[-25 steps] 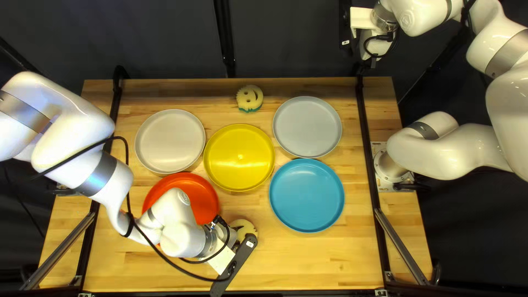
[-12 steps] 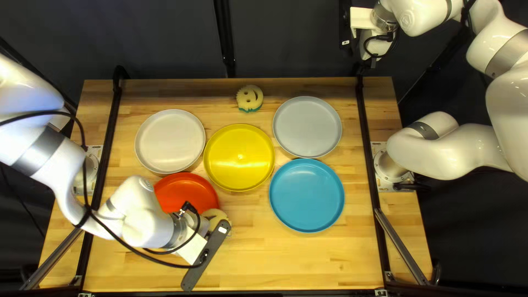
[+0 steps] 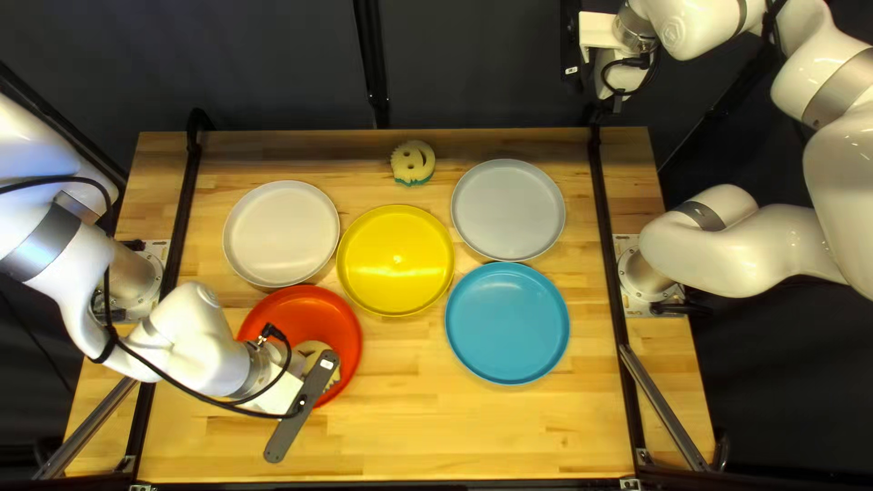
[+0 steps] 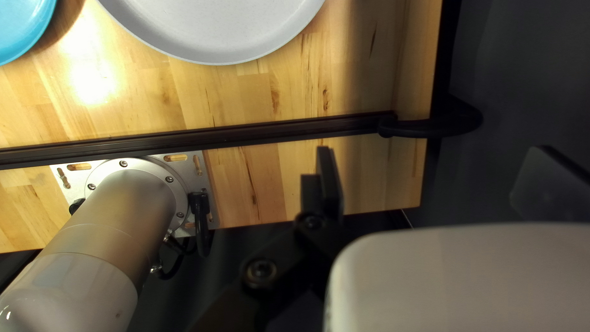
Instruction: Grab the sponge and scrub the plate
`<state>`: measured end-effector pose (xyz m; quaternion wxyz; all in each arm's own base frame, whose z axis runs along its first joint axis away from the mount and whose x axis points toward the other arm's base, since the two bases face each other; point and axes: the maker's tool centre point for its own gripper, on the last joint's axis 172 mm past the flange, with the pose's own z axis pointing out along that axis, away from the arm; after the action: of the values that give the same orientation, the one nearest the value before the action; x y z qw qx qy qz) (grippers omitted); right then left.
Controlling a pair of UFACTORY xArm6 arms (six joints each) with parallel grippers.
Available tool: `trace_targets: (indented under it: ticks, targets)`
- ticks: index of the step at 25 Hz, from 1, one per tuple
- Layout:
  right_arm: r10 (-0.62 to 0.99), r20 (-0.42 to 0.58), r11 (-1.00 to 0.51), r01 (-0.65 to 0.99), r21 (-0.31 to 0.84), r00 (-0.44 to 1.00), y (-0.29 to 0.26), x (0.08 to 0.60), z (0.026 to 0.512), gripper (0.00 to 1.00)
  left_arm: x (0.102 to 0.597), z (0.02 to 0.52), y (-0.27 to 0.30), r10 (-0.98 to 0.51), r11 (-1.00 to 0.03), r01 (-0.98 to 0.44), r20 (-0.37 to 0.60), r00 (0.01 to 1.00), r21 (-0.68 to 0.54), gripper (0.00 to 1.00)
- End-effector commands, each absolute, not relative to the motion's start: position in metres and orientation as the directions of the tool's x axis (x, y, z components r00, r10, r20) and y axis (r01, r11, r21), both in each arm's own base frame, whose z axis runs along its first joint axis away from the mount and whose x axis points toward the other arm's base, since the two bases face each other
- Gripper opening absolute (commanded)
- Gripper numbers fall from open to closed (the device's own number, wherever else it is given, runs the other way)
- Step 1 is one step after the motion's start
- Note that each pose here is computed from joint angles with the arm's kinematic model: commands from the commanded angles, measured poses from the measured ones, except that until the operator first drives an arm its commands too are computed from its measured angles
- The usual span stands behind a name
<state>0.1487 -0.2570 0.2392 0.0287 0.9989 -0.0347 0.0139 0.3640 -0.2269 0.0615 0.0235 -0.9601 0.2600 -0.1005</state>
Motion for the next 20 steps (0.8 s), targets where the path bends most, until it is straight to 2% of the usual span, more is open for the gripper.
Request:
trace_targets:
  ticks: [1,9,20]
  targets:
    - [-0.069,0.030,-0.996,-0.070,0.056,0.997,-0.257,0.149,0.239,1.00,0.364,0.062,-0.227,-0.504,-0.864,-0.494,0.181,0.845,-0.097,0.00]
    - [-0.069,0.030,-0.996,-0.070,0.056,0.997,-0.257,0.149,0.239,1.00,0.379,0.061,-0.234,-0.505,-0.863,-0.497,0.195,0.841,-0.091,0.00]
    - [-0.069,0.030,-0.996,-0.070,0.056,0.997,-0.257,0.149,0.239,1.00,0.393,0.046,-0.192,-0.514,-0.857,-0.509,0.199,0.834,-0.078,0.00]
